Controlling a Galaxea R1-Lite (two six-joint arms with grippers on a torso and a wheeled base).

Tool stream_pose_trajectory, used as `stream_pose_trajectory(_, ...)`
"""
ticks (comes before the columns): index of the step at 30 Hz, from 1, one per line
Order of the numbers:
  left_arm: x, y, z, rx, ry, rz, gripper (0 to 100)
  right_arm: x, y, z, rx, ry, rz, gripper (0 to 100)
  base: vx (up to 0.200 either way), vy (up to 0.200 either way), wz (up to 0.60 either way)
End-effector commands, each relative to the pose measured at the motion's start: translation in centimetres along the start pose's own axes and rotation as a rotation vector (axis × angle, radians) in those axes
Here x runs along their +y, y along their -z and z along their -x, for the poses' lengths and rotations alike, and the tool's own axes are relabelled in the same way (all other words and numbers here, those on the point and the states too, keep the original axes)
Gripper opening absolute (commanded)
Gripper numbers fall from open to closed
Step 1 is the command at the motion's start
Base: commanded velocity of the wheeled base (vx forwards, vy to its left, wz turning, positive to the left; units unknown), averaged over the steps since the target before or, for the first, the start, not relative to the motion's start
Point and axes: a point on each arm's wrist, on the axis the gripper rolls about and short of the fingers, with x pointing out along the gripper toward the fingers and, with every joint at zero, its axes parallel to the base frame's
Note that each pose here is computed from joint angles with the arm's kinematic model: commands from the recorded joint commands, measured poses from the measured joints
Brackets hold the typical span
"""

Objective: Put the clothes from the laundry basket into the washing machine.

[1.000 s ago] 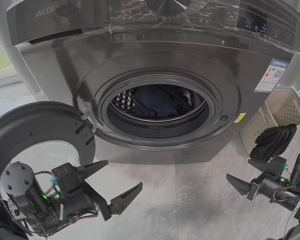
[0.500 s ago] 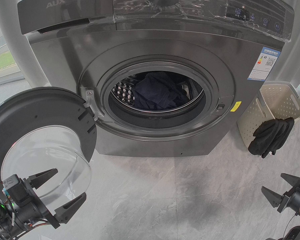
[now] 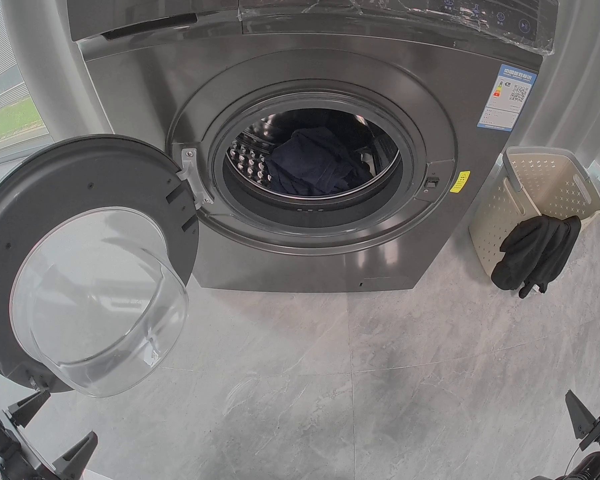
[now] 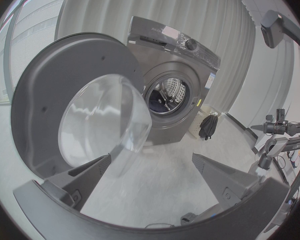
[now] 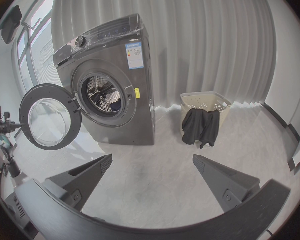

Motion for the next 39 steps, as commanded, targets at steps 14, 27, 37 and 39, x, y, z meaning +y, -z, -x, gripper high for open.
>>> stream_pose_trajectory(14,0.1,2.5,2.4,-0.105,-0.398,-0.098,100,0.2,2.5,2.0,-0.114,0.097,0.039,100,0.000,-0.200,0.00)
stream_pose_trajectory(27,-0.5,2.9,3.0,-0.185,-0.418,-0.059,100,0.2,2.4,2.0,-0.112,0.089,0.050,100,0.000,-0.015,0.00)
stream_pose_trajectory(37,-0.5,3.5,2.8,-0.129,-0.353,-0.048,100,0.3,2.4,2.0,-0.114,0.086,0.049,100,0.000,-0.020,0.00)
stream_pose_trajectory(39,-0.5,3.5,2.8,-0.130,-0.353,-0.046,100,0.3,2.4,2.0,-0.115,0.086,0.049,100,0.000,-0.200,0.00)
